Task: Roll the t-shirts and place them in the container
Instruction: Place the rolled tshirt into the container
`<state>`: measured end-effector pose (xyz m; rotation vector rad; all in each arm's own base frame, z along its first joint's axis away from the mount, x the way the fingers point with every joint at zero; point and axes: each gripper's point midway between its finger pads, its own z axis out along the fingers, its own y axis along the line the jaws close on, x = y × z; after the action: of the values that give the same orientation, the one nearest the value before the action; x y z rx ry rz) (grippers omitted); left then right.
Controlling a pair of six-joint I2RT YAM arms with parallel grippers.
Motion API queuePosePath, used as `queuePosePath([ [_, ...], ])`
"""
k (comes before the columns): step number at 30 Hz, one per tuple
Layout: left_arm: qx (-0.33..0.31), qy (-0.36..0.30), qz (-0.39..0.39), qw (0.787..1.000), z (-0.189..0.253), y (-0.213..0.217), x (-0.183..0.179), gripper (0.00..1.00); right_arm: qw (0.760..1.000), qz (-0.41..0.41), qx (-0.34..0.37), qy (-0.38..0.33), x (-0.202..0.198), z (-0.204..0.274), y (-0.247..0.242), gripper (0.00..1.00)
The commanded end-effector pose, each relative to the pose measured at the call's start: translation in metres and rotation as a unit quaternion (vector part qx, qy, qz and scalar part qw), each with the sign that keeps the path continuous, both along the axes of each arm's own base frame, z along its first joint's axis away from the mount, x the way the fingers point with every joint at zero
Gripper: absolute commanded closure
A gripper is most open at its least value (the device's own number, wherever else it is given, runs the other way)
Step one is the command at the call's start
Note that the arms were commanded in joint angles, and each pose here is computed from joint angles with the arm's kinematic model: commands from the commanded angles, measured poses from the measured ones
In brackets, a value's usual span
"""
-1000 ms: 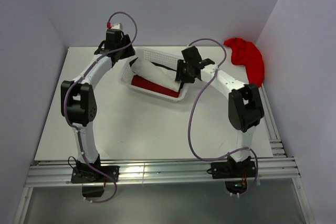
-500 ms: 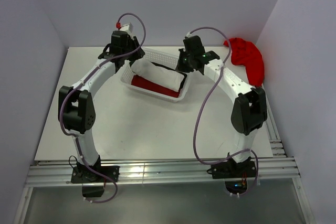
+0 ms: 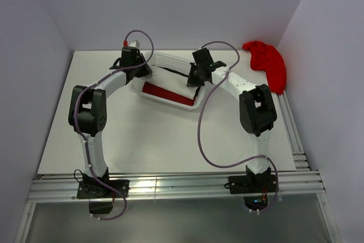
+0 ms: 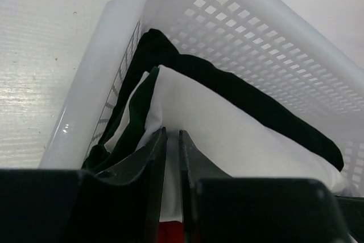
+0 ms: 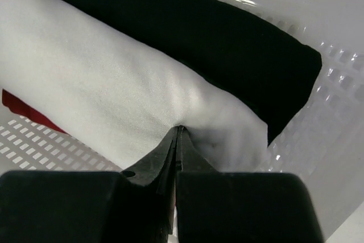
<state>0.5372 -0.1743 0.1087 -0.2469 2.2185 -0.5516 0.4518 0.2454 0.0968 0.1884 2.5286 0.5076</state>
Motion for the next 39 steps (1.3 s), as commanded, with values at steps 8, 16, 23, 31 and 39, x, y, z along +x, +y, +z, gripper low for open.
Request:
queuePosePath([
  [8, 0.006, -0.052, 0.008, 0.999, 0.037, 0.004, -0.002, 0.76, 0.999, -0.02, 0.005, -0.048, 0.0, 0.041, -0.02, 0.94],
  [16, 0.001, -0.135, -0.008, 0.991, 0.138, 0.006, -0.036, 0.42, 0.991, -0.023, 0.02, -0.132, -0.019, 0.115, -0.036, 0.5],
  [23, -0.014, -0.157, -0.009, 0.987, 0.183, 0.013, -0.092, 0.31, 0.99, -0.021, 0.002, -0.142, -0.055, 0.125, -0.058, 0.3],
  [31, -0.064, -0.161, 0.001, 0.985, 0.171, 0.02, -0.165, 0.01, 0.984, -0.008, 0.013, -0.179, -0.11, 0.108, -0.081, 0.06],
  [39, -0.082, -0.157, 0.015, 0.984, 0.148, 0.034, -0.23, 0.0, 0.985, 0.016, 0.002, -0.171, -0.149, 0.063, -0.071, 0.02],
])
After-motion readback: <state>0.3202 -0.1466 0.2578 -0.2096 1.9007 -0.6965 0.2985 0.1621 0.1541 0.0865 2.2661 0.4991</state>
